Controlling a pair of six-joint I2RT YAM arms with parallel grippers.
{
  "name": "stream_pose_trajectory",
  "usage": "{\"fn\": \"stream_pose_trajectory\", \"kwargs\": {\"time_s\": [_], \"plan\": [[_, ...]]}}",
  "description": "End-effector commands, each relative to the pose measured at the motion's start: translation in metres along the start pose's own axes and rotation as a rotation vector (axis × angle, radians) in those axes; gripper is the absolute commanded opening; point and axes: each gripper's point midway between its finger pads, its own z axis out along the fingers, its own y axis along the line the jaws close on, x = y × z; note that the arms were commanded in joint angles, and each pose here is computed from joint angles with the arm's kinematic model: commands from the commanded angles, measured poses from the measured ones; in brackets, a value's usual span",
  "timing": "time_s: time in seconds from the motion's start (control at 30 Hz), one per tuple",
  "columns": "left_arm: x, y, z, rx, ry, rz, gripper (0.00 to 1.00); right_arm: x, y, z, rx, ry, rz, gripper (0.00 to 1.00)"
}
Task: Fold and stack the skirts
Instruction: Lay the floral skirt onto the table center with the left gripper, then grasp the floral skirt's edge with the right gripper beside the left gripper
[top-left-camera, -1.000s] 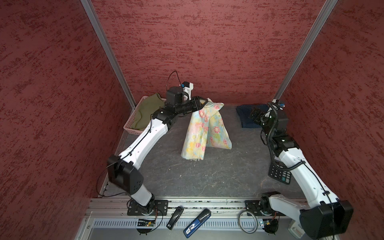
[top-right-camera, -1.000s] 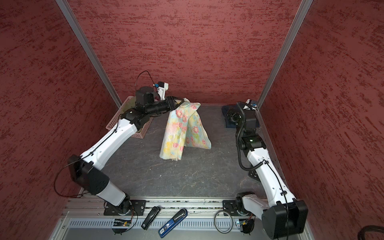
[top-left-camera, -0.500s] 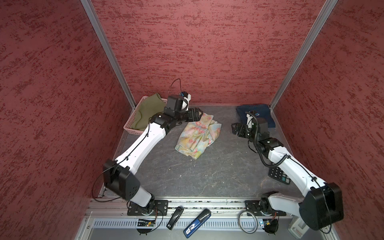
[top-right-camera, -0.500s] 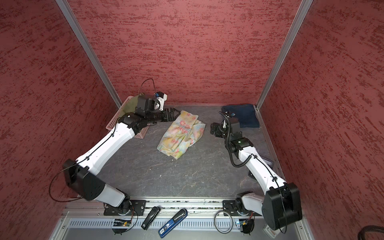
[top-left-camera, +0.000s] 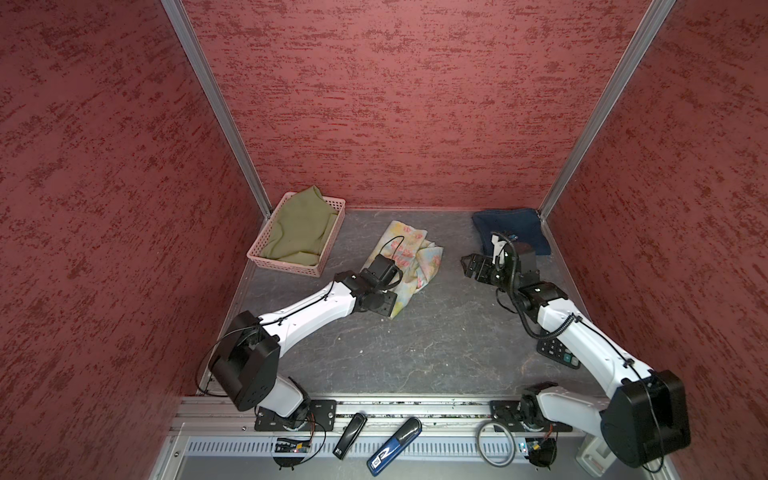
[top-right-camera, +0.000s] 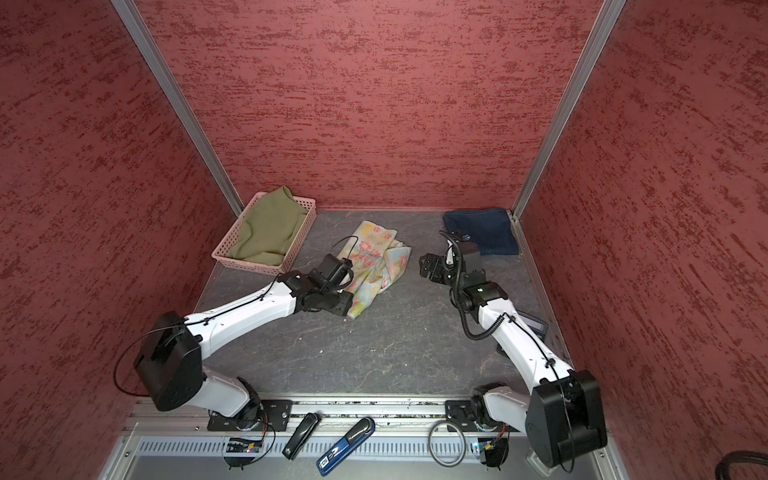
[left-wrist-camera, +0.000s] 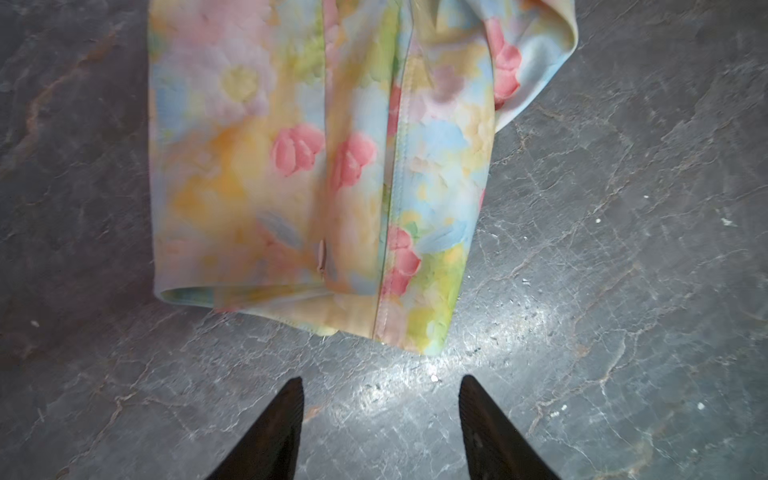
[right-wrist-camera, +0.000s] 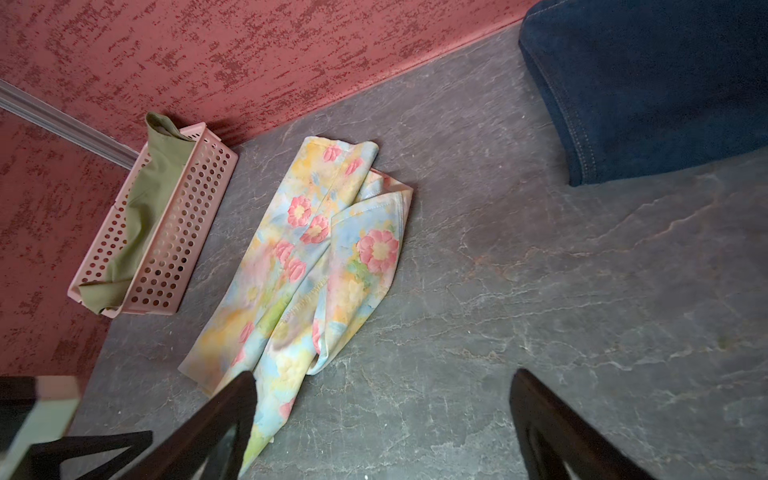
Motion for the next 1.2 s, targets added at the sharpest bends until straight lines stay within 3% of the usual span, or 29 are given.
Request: {"fn": "stream_pose_trajectory", "kwargs": {"time_s": [0.0,0.33,0.47,0.6,0.77,0.83,0.9,1.17], "plan": [[-0.008,0.005,0.014,-0.048,-0.013,-0.007,0.60,0.001,0.008,-0.007,-0.052,-0.009,0.029,0.96],[-0.034,0.019,0.035,-0.122,-0.042,-0.034,0.57,0.015,0.007,-0.009,-0.081,0.012,0.039,0.95],[-0.036,0.015,0.039,-0.098,-0.032,-0.033,0.42,0.027,0.006,-0.005,-0.101,0.036,0.060,0.95],[-0.032,0.011,0.043,-0.076,-0.019,-0.051,0.37,0.035,0.004,-0.004,-0.099,0.054,0.066,0.95],[-0.025,0.013,0.049,-0.076,0.000,-0.057,0.39,0.038,0.006,-0.003,-0.109,0.066,0.068,0.95],[-0.024,0.013,0.052,-0.074,0.000,-0.063,0.25,0.041,0.008,-0.002,-0.122,0.076,0.073,0.95],[-0.031,0.013,0.052,-0.047,-0.018,-0.097,0.00,0.048,0.014,0.000,-0.142,0.101,0.079,0.95],[-0.091,0.027,-0.012,0.061,-0.190,-0.259,0.00,0.111,0.056,0.021,-0.300,0.266,0.228,0.93]]}}
